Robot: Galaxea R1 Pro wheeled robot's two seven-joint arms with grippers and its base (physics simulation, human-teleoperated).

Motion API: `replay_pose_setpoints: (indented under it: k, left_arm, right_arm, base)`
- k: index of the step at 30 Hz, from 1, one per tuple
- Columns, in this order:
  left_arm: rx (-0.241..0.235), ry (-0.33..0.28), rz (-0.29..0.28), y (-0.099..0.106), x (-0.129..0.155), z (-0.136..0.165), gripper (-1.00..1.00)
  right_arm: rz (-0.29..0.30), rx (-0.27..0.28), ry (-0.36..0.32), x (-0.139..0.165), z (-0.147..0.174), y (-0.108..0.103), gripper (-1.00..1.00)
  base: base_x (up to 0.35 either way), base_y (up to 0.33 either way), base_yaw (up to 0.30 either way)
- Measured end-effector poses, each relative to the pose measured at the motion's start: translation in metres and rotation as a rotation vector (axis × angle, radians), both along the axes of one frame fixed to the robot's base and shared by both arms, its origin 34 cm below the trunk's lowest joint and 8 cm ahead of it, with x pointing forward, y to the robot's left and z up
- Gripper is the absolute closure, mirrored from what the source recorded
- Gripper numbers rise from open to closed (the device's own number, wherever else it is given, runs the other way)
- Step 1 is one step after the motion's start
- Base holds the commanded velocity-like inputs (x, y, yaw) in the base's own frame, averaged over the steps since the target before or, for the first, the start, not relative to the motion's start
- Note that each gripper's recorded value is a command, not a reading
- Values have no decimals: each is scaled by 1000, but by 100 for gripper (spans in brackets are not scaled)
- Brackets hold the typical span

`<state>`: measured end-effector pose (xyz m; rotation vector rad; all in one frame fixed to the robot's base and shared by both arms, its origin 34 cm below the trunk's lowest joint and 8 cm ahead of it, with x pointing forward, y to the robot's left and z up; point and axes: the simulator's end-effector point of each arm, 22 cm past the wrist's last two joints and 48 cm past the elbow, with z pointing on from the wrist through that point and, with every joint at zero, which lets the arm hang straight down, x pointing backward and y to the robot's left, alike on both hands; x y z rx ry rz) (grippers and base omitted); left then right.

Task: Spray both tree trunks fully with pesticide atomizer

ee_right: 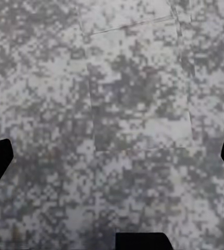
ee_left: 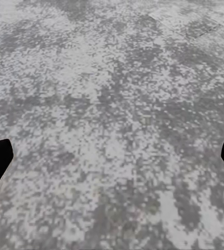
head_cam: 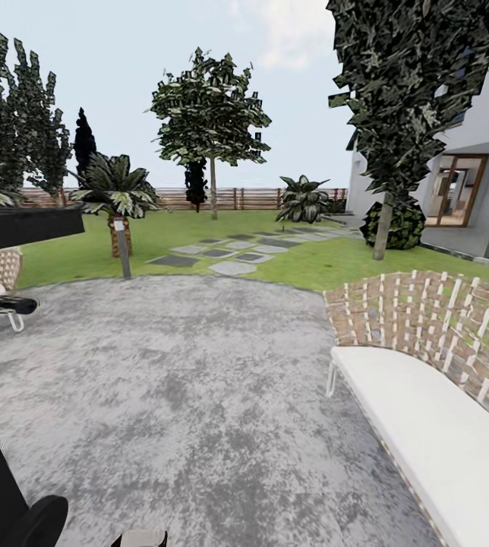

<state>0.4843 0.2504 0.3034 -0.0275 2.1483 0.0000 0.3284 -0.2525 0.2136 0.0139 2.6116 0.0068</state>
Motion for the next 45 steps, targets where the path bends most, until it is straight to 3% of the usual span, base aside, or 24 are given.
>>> replay_pose_setpoints:
  k: [45]
  left_arm:
    - [0, 9, -1, 0, -2, -4, -100]
  right_arm:
    - [-4, -2, 10, -3, -2, 0, -100]
  base:
    - [337, 0, 24]
